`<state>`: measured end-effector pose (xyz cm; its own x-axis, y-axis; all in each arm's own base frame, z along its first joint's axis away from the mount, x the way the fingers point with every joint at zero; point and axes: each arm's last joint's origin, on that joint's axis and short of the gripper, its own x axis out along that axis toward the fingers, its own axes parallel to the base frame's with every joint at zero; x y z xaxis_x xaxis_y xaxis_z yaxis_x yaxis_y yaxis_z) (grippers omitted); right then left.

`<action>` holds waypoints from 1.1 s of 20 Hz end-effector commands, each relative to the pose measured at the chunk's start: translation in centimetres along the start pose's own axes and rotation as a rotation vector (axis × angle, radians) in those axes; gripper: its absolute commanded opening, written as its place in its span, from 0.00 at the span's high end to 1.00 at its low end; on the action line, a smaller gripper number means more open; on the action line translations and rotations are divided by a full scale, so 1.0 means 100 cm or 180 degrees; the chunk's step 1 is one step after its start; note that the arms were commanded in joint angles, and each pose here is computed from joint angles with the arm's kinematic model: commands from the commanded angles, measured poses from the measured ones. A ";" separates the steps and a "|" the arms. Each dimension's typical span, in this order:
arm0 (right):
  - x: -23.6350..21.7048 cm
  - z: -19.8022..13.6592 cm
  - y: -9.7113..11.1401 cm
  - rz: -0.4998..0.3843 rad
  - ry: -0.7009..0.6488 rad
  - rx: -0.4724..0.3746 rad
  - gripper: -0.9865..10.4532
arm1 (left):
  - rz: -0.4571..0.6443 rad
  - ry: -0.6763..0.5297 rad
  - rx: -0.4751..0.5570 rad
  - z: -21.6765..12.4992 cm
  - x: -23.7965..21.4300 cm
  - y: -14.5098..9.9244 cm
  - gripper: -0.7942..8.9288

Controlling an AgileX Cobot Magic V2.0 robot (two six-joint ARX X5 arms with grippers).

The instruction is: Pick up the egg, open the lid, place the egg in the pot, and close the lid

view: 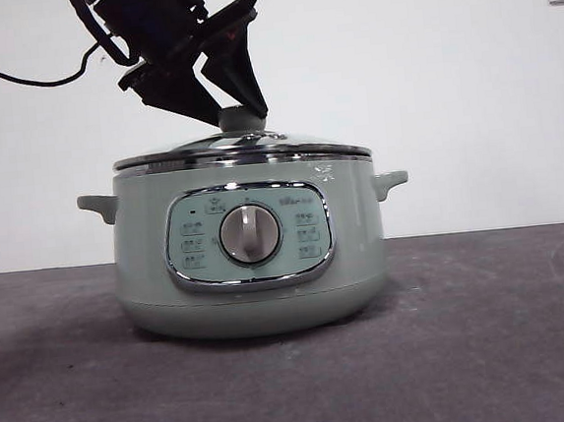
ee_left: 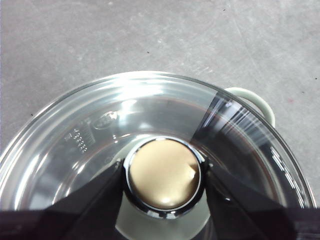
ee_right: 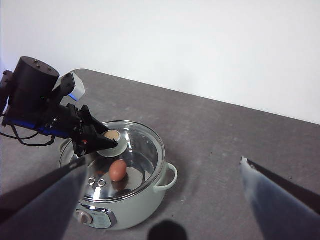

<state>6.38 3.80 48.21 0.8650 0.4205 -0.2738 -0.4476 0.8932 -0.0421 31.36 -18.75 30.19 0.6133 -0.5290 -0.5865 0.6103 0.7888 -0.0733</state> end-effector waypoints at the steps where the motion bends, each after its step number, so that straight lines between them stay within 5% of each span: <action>1: 0.000 0.000 0.000 0.0013 -0.0012 0.0038 0.47 | -0.0028 -0.0118 0.0052 0.004 0.001 -0.001 0.93; 6: 0.000 -0.002 0.000 0.0013 0.0054 0.0030 0.47 | -0.0031 -0.0031 0.0030 0.001 0.002 -0.001 0.87; 11: 0.000 -0.009 0.001 0.0058 0.0270 0.0004 0.47 | -0.0037 0.0013 -0.0070 0.000 0.002 -0.001 0.38; 22: 0.003 -0.022 0.006 0.0601 0.0784 0.0057 0.47 | -0.0043 -0.0006 -0.0081 0.005 -0.035 -0.006 0.36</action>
<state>5.71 3.99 46.13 0.6948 0.5229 -0.4938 -0.5865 0.8094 0.0318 29.53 -17.70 32.06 0.6012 -0.5290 -0.5990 0.6016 0.7930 -0.0964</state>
